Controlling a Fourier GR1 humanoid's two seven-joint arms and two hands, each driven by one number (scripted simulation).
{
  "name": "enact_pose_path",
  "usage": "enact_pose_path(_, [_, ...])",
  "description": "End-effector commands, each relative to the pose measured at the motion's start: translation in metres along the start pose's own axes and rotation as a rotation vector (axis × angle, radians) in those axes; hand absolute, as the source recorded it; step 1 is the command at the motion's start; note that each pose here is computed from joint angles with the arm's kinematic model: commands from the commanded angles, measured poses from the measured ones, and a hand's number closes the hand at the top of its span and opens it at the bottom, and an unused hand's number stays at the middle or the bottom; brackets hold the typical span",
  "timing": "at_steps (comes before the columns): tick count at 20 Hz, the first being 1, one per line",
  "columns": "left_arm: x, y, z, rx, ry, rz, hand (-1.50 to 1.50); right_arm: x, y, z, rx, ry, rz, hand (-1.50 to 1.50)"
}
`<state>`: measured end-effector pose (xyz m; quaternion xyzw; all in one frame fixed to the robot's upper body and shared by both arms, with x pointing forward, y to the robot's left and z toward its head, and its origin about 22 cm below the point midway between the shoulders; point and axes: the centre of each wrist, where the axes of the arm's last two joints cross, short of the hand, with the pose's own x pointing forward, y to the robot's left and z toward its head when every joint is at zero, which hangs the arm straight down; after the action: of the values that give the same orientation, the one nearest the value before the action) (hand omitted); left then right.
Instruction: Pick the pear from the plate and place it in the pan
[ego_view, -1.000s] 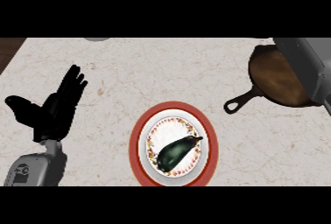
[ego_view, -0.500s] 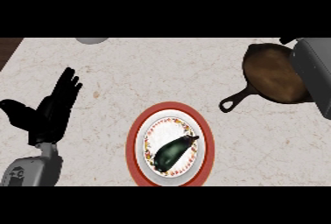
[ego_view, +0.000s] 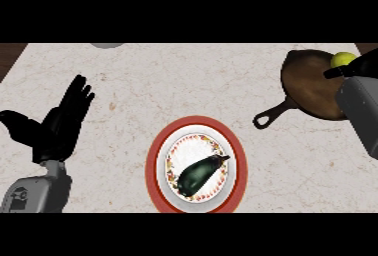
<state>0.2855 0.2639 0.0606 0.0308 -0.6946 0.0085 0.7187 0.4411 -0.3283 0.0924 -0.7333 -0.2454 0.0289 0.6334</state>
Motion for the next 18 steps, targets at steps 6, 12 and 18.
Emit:
enact_pose_path(6, [0.002, -0.012, -0.001, -0.007, -0.017, -0.003, 0.00, -0.042, 0.031, -0.007, 0.143, 0.257, -0.172, -1.50])
enact_pose_path(12, [0.001, 0.004, 0.010, 0.001, 0.011, 0.008, 0.00, -0.046, 0.042, 0.008, 0.033, 0.184, -0.350, -1.50])
enact_pose_path(18, [-0.009, 0.013, 0.004, 0.051, 0.023, 0.004, 0.00, -0.040, 0.030, 0.009, -0.082, 0.198, -0.644, -1.50])
